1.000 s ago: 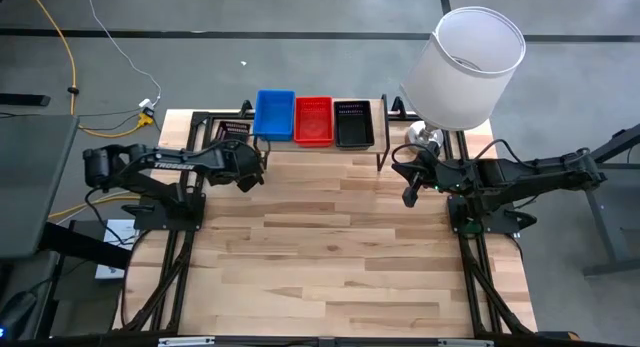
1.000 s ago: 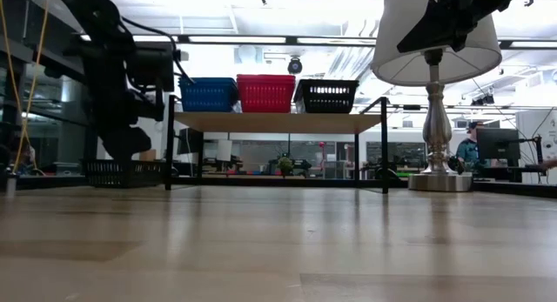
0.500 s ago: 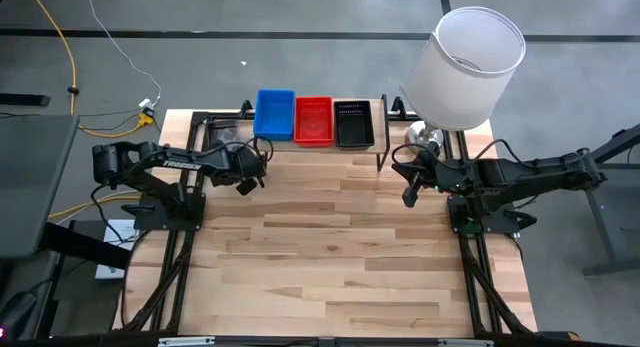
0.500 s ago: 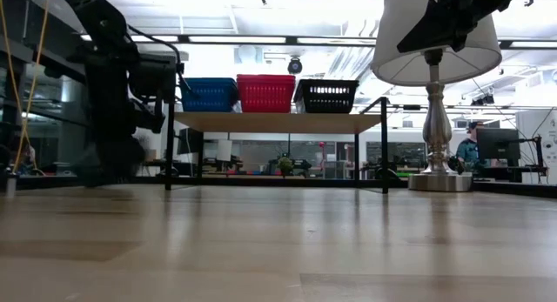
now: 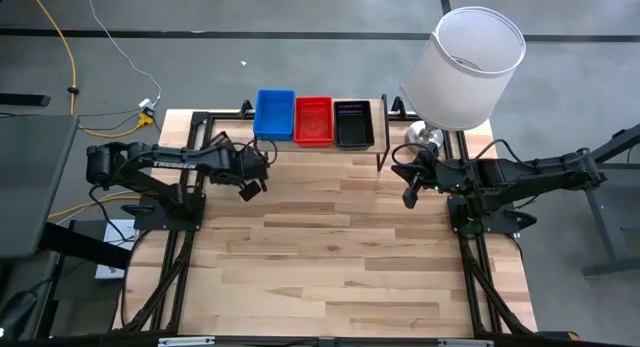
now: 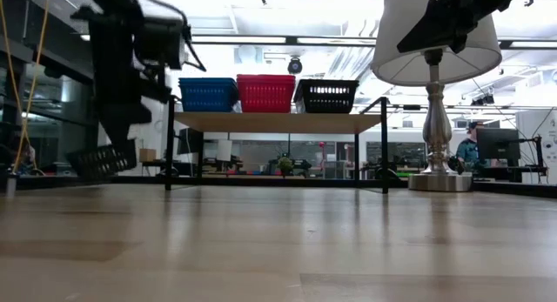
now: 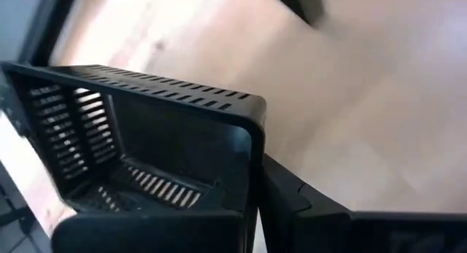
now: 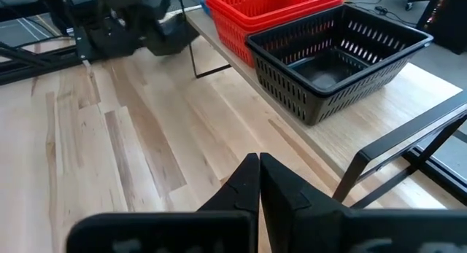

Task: Stack baskets on shelf by color
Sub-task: Stack the black bin on top of the black bin on the shelf

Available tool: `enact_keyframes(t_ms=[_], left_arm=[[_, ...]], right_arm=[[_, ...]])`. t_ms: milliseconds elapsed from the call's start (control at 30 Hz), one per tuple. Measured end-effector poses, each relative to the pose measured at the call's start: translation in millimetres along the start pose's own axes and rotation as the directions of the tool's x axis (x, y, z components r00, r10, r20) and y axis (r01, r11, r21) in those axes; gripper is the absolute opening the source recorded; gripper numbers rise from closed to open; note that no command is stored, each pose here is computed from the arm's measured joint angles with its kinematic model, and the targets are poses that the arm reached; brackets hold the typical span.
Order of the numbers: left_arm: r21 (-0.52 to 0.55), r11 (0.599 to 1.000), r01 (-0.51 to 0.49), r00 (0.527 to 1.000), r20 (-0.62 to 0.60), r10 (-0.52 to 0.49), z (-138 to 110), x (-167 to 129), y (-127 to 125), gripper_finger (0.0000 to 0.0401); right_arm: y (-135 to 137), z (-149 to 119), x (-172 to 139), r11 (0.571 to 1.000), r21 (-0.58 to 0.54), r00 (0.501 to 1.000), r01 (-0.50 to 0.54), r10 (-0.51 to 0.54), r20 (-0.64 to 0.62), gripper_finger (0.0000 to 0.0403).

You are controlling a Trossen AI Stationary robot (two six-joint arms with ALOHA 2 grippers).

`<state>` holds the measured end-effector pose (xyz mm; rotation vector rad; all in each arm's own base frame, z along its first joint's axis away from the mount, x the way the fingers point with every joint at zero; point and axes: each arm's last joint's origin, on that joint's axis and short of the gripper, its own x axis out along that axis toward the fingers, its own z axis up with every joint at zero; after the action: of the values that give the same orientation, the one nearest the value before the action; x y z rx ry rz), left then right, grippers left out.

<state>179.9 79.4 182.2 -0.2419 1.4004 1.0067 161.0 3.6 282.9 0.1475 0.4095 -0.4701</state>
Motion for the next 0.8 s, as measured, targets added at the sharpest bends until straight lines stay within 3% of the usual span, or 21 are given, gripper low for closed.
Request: enact_keyframes(t_ms=[233,367,467,533,600,667,700,733,800], left_arm=[[0.096,0.984,0.15,0.98,-0.148,-0.134,-12,-53,-16,0.0003],[0.213,0.943,0.257,0.961,-0.156,-0.227,-25,-94,-33,0.0003],[0.339,0.854,0.394,0.919,-0.138,-0.369,-37,-132,-49,0.0002],[0.467,0.749,0.47,0.87,-0.102,-0.482,-48,-159,-60,0.0002],[0.597,0.623,0.505,0.787,-0.022,-0.617,-55,-186,-73,0.0002],[0.717,0.535,0.447,0.682,0.113,-0.722,-59,-209,-83,0.0002],[0.763,0.519,0.385,0.634,0.191,-0.75,-59,-219,-86,0.0002],[0.792,0.531,0.3,0.592,0.282,-0.755,-57,-228,-88,0.0002],[0.78,0.617,0.104,0.529,0.482,-0.699,-51,-241,-87,0.0002]], right_arm=[[1,0,0,1.0,0.0,1.0,-0.017,0.017,-0.005,0.0],[0,0,0,1.0,-0.006,1.0,-0.016,0.016,-0.006,0.0],[0,0,0,1.0,-0.01,1.0,-0.015,0.015,-0.008,0.0],[0,-1,0,1.0,-0.012,1.0,-0.015,0.015,-0.012,0.0],[0,-1,0,1.0,-0.013,1.0,-0.014,0.014,-0.012,0.0],[0,-1,0,1.0,-0.012,1.0,-0.014,0.014,-0.012,0.0],[0,-1,0,1.0,-0.012,1.0,-0.014,0.014,-0.012,0.0],[0,-1,0,1.0,-0.012,1.0,-0.014,0.014,-0.012,0.0],[0,-1,0,1.0,-0.012,1.0,-0.014,0.014,-0.012,0.0]])
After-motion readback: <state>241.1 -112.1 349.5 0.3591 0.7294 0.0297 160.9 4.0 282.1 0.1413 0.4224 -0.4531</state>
